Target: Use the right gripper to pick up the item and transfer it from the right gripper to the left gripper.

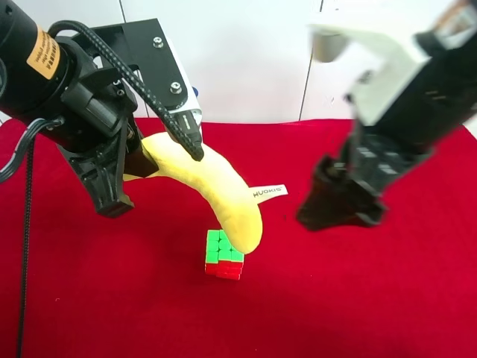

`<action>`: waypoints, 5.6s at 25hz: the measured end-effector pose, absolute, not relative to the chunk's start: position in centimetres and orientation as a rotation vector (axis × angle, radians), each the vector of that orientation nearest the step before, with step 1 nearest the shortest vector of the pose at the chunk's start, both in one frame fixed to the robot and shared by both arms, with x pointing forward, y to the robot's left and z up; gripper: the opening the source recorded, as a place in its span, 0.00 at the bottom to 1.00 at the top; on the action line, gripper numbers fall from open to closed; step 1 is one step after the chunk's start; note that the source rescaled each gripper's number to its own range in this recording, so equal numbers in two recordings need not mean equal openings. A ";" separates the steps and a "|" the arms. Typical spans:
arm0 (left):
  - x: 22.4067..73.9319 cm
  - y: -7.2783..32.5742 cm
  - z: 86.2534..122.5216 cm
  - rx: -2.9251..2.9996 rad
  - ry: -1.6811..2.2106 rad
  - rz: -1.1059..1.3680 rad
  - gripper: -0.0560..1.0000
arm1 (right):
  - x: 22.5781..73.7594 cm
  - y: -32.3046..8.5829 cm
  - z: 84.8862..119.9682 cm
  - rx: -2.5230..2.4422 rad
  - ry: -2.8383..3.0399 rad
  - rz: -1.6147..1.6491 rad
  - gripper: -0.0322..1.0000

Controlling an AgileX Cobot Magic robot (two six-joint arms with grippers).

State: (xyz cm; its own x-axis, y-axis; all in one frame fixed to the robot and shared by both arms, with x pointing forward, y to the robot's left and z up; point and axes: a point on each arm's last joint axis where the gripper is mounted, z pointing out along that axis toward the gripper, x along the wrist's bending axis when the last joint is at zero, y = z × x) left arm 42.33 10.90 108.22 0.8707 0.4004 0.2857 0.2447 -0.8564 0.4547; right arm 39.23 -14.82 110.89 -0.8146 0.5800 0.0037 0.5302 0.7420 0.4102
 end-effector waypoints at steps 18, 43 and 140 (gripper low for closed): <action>42.3 10.9 108.2 2.631 0.475 0.526 0.05 | 25.2 -27.8 105.1 0.948 2.440 1.092 1.00; 42.6 10.5 108.5 2.574 0.466 0.552 0.05 | 24.2 -29.0 104.7 1.035 2.213 1.182 1.00; 21.9 29.9 106.7 1.722 1.350 0.866 1.00 | 23.3 -29.5 104.7 1.254 1.912 1.121 1.00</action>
